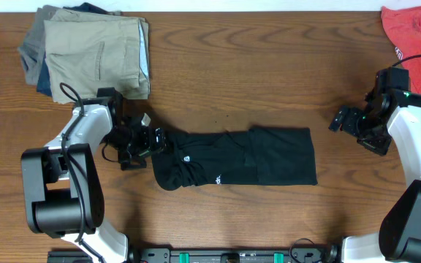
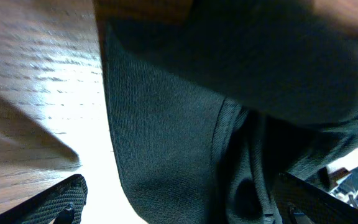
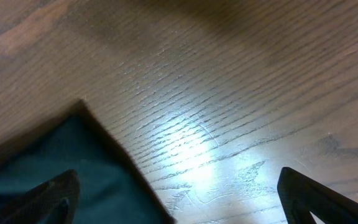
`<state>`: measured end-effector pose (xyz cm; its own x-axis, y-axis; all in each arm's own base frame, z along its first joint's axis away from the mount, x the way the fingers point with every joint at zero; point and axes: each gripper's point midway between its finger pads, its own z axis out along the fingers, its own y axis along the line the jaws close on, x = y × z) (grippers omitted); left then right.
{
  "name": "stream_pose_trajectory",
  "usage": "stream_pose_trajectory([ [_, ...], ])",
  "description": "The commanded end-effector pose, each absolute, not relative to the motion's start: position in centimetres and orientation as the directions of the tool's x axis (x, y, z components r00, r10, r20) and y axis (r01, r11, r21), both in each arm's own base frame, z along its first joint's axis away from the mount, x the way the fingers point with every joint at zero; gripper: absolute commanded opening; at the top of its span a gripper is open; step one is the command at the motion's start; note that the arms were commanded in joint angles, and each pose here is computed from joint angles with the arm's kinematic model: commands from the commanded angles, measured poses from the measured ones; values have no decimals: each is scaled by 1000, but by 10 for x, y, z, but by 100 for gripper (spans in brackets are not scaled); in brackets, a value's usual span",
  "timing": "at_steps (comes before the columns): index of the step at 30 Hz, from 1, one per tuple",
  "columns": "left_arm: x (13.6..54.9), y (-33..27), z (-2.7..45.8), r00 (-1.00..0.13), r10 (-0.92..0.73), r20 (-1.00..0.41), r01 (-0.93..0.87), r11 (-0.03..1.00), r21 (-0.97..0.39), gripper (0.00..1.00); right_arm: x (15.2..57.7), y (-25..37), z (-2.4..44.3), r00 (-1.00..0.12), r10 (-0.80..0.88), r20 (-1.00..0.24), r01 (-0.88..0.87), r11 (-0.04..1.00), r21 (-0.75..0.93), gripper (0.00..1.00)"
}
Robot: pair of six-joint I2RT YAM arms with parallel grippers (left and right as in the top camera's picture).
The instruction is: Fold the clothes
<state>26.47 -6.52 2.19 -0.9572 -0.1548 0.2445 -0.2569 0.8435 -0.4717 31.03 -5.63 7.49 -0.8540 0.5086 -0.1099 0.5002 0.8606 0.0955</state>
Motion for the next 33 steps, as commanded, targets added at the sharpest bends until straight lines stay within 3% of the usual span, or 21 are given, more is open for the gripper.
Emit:
stream_pose_trajectory([
  [1,256,-67,17,-956,-129,263,-246,841,-482,96,315,-59,84,-853,502,-140,492,865,103,99],
  [12,238,-73,-13,-968,-103,227,-210,830,-517,96,315,-59,84,-853,502,-140,492,865,103,99],
  [17,227,-94,-6,-975,-42,216,-175,742,-647,96,315,-59,84,-853,502,-140,492,865,103,99],
  [25,226,-95,-6,-975,-41,217,-175,740,-650,96,315,-59,84,-853,502,-140,492,865,103,99],
  [33,219,-62,-27,-947,-153,283,-270,857,-439,96,315,-59,84,-853,502,-140,492,865,103,99],
])
